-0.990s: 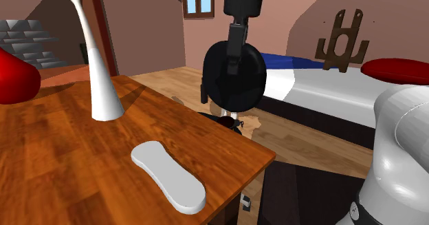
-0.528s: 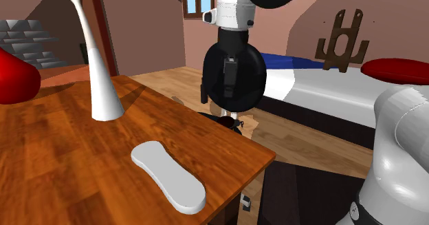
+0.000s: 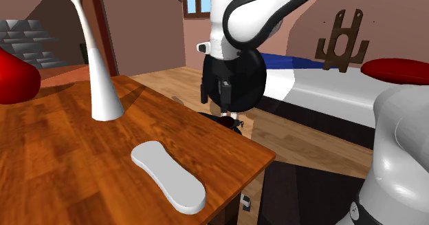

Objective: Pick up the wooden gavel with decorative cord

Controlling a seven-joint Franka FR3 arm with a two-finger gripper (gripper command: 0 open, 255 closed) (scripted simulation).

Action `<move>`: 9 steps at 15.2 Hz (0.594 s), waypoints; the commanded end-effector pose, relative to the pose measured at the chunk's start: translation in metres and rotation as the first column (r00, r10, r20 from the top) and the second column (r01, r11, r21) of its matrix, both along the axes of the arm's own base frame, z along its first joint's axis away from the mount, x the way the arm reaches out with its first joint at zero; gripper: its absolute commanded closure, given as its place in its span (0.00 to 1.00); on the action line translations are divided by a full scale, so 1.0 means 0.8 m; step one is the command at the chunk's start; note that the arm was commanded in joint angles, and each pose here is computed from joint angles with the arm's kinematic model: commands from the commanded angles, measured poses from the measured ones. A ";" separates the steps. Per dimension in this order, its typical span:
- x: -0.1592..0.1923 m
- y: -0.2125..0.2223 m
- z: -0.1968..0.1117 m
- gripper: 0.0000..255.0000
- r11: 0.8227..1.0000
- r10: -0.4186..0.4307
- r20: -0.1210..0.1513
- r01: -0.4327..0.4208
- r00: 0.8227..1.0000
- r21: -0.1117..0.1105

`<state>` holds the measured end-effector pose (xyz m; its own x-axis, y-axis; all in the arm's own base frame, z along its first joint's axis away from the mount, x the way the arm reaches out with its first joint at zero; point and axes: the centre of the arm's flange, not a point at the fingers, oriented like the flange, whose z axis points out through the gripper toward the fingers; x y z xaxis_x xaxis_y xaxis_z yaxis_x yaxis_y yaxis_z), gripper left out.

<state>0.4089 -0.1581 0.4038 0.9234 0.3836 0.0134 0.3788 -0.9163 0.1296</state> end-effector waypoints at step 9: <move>0.066 -0.080 -0.137 0.00 0.982 0.186 -0.053 -0.187 0.981 -0.003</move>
